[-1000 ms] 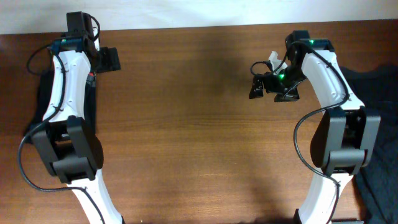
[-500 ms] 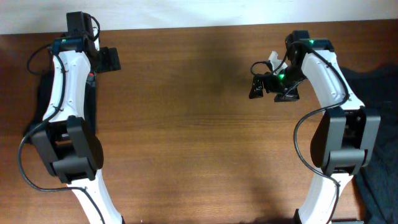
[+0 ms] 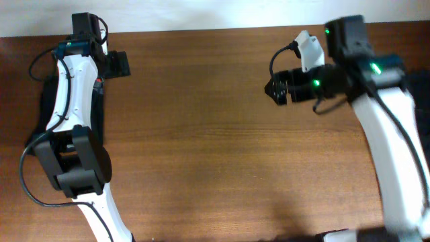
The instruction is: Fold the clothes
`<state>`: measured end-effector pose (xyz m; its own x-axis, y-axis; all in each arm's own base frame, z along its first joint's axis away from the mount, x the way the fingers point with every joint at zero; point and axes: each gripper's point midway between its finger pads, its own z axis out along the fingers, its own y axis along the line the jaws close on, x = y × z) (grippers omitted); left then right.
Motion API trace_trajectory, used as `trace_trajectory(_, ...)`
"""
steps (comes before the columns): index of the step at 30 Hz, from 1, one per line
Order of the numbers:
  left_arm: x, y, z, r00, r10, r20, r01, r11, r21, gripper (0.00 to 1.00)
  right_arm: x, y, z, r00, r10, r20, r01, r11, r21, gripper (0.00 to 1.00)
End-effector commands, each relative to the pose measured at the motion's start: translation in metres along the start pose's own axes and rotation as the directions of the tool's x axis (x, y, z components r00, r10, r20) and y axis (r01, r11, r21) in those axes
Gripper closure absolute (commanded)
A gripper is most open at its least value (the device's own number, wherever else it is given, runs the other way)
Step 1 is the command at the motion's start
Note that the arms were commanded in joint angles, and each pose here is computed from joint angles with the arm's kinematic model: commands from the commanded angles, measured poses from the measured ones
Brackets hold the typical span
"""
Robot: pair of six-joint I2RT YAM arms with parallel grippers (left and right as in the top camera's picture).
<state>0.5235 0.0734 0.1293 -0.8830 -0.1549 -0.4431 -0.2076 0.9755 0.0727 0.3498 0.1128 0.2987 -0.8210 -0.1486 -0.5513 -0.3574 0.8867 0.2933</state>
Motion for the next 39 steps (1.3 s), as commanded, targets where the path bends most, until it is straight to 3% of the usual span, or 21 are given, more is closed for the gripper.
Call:
trace_trajectory(1, -0.003, 0.001, -0.003, 1.000, 0.003, 0.009, -0.003, 1.000, 0.003, 0.01, 0.001, 0.037, -0.045, 0.989, -0.099, 0.113, 0.102, 0.995, -0.016, 0.01)
trace_trajectory(5, -0.003, 0.001, -0.003, 1.000, 0.003, 0.009, -0.003, 1.000, 0.003, 0.00, 0.000, 0.045, -0.093, 0.953, -0.177, 0.245, 0.155, 0.982, 0.106, 0.01)
trace_trajectory(8, -0.003, 0.001, -0.003, 1.000, 0.003, 0.009, -0.003, 1.000, 0.003, 0.01, -0.015, 0.066, -0.135, 0.874, -0.241, 0.421, 0.210, 0.970, 0.120, 0.01)
trace_trajectory(13, -0.003, 0.000, -0.002, 1.000, 0.002, 0.009, -0.002, 1.000, 0.003, 0.01, 0.014, 0.075, -0.176, 0.808, -0.273, 0.522, 0.226, 0.962, 0.153, 0.01)
trace_trajectory(18, -0.003, 0.000, -0.002, 1.000, 0.003, 0.009, -0.003, 1.000, 0.003, 0.01, 0.039, 0.073, -0.198, 0.660, -0.316, 0.682, 0.226, 0.949, 0.221, 0.01)
trace_trajectory(21, -0.003, 0.000, -0.002, 1.000, 0.003, 0.009, -0.003, 1.000, 0.003, 0.01, 0.057, 0.069, -0.195, 0.551, -0.339, 0.762, 0.229, 0.940, 0.253, 0.01)
trace_trajectory(24, -0.003, 0.000, -0.002, 1.000, 0.003, 0.009, -0.003, 1.000, 0.003, 0.00, 0.076, 0.057, -0.180, 0.485, -0.351, 0.801, 0.210, 0.936, 0.283, 0.01)
trace_trajectory(31, -0.003, 0.000, -0.002, 1.000, 0.003, 0.009, -0.003, 1.000, 0.003, 0.01, 0.104, 0.023, -0.124, 0.417, -0.366, 0.832, 0.161, 0.931, 0.328, 0.01)
trace_trajectory(39, -0.003, 0.000, -0.002, 1.000, 0.003, 0.009, -0.003, 1.000, 0.003, 0.01, 0.128, -0.012, -0.064, 0.386, -0.380, 0.841, 0.117, 0.924, 0.364, 0.01)
